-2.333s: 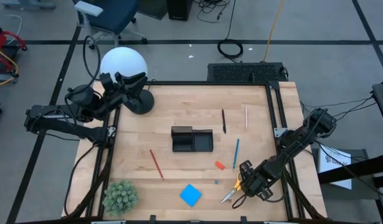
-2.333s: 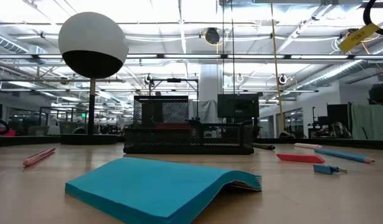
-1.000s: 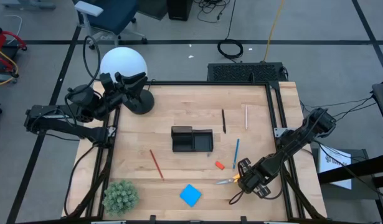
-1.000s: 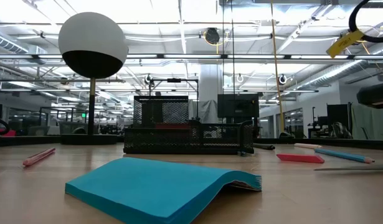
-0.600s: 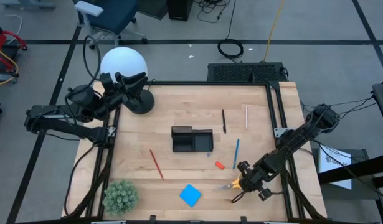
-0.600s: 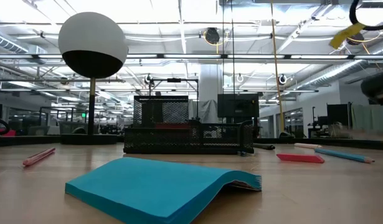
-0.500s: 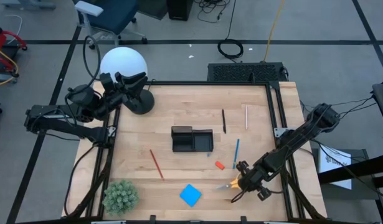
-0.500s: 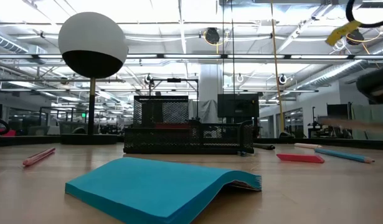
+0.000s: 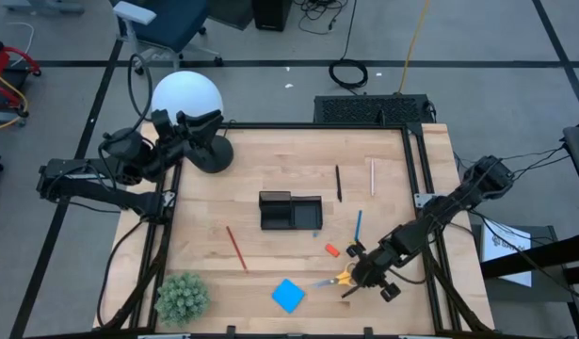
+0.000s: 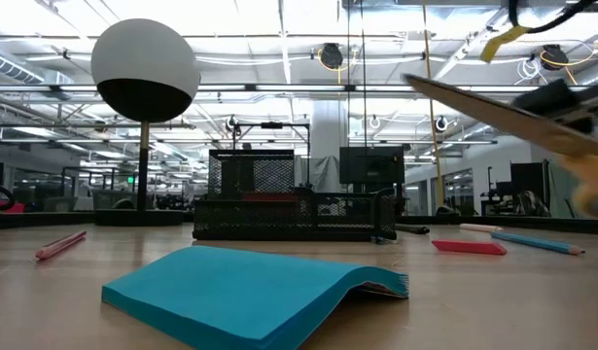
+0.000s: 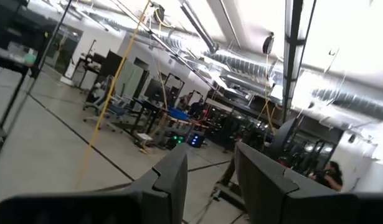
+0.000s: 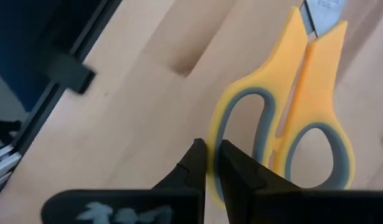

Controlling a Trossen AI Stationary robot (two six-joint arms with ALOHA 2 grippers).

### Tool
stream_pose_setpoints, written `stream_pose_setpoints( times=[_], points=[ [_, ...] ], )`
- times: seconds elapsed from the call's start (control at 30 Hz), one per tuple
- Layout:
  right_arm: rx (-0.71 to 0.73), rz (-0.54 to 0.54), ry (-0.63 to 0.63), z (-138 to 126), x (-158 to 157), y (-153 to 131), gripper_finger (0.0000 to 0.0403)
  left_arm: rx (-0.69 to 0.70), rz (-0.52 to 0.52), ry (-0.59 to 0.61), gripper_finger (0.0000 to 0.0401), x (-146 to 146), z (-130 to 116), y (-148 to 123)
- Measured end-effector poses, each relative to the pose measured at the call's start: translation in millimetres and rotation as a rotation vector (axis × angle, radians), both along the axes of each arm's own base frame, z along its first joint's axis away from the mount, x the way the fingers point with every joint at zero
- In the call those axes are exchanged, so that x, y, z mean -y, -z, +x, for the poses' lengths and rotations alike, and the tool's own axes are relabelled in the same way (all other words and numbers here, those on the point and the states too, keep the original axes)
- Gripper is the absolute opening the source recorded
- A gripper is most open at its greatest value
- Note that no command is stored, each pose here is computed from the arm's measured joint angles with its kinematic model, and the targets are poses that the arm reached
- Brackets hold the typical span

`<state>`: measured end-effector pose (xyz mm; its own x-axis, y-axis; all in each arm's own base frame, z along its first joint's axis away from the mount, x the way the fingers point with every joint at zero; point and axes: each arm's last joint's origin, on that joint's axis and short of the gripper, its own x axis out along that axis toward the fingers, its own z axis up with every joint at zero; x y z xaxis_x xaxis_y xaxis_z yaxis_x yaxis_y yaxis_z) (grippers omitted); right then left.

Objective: Pick and place office supplies into organizer
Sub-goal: Put the yellow scissors into the desk organizer

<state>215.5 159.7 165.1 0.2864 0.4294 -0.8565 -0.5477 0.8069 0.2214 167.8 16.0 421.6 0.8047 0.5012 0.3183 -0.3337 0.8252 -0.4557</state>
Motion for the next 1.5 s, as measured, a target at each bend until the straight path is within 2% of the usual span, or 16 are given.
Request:
stream_pose_setpoints(
  times=[0.27, 0.47, 0.73, 0.97, 1.23, 1.5],
  points=[
    [0.118, 0.012, -0.002, 19, 15, -5, 0.0013, -0.066, 0.028, 0.074, 0.0129, 2, 3, 5],
    [0.190, 0.006, 0.008, 30, 28, -8, 0.0013, -0.203, 0.082, 0.058, 0.0129, 2, 5, 15],
    [0.330, -0.029, 0.052, 46, 42, -14, 0.0013, -0.327, 0.087, 0.101, 0.0129, 3, 8, 27],
    [0.491, -0.042, 0.099, 60, 53, -24, 0.0013, -0.368, 0.248, 0.259, 0.0129, 8, 10, 27],
    [0.675, -0.044, 0.149, 71, 72, -45, 0.0013, -0.412, 0.445, 0.324, 0.0129, 16, 10, 27],
    [0.822, -0.164, 0.253, 65, 96, -74, 0.0013, -0.429, 0.506, 0.341, 0.0129, 23, 12, 28]
  ],
)
